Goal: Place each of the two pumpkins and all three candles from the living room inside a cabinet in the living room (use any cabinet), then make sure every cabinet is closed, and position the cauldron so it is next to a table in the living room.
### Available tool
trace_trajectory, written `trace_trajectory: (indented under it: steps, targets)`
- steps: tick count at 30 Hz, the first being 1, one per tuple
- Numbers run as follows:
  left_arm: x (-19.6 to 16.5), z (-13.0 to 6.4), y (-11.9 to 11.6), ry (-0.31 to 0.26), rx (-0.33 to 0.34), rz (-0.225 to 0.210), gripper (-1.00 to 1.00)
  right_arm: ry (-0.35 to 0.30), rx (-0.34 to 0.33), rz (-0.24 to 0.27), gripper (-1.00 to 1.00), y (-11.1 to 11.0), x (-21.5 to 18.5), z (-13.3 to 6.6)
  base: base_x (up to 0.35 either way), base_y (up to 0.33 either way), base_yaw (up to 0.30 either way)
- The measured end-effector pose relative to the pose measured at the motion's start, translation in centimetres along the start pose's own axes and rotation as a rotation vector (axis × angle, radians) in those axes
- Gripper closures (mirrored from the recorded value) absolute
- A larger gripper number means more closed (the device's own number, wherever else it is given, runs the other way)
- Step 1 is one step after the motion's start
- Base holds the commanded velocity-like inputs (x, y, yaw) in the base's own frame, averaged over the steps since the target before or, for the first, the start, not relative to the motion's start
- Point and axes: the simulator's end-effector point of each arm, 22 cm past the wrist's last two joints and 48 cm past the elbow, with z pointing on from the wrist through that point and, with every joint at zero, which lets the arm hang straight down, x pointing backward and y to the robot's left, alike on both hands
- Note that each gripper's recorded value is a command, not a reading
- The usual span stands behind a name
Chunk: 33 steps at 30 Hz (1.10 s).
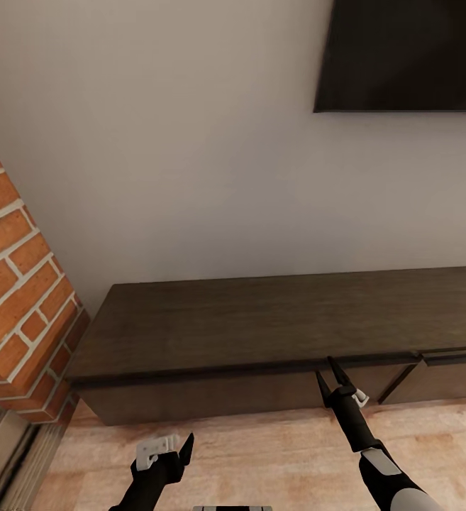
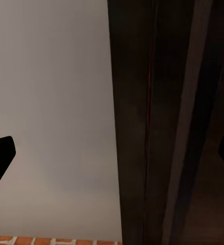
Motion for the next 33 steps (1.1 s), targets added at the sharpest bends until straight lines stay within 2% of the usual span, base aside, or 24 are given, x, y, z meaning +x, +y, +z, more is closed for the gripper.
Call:
trace_trajectory:
  steps: [33]
  targets:
    - [-0.06, -0.01, -0.07, -0.001, 0.002, 0.000, -1.00, -0.001, 0.000, -0.001, -1.00, 0.02, -0.10, -0.02, 0.002, 0.000, 0.000]
